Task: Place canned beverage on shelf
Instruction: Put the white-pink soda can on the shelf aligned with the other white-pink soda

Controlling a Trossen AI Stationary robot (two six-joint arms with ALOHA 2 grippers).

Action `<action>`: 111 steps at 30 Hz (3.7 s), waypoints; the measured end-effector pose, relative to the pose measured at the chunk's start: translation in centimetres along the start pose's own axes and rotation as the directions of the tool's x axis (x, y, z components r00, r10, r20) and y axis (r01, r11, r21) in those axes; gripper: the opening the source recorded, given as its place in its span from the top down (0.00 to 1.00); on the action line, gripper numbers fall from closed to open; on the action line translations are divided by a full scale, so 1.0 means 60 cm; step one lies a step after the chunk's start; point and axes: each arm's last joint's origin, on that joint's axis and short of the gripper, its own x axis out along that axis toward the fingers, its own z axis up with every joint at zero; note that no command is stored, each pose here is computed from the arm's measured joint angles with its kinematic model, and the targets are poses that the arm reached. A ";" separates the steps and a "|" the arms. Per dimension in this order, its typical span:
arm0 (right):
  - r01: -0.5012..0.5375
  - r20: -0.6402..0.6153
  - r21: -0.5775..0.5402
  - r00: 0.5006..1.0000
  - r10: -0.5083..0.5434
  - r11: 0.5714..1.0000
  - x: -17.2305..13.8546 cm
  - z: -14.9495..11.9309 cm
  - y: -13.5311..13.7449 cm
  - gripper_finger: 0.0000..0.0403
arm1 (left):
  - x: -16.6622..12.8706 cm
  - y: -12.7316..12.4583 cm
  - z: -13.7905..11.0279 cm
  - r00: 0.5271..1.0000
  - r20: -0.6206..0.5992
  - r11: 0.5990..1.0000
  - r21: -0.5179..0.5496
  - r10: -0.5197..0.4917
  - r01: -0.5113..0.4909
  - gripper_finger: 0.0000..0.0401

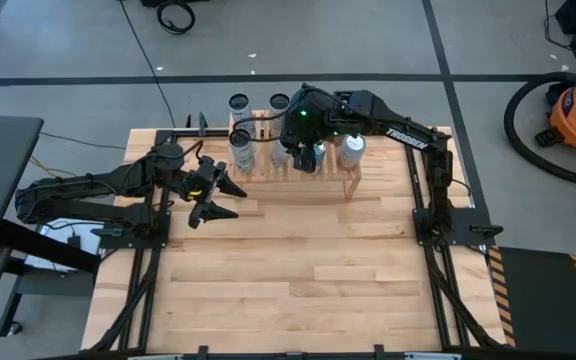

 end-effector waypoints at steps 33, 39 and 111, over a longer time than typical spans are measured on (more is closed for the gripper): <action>-0.046 0.031 0.038 0.999 0.045 0.998 0.004 -0.004 -0.027 0.28 | 0.000 0.002 -0.006 0.999 -0.034 1.000 0.016 0.008 -0.008 0.21; -0.044 0.031 0.038 0.999 0.043 0.998 0.006 -0.004 -0.027 0.28 | 0.000 0.002 -0.006 0.999 -0.034 1.000 0.016 0.008 -0.008 0.21; 0.042 0.069 0.046 0.997 -0.045 0.998 0.011 0.003 -0.034 0.16 | 0.000 0.002 -0.006 0.999 -0.035 1.000 0.016 0.008 -0.008 0.21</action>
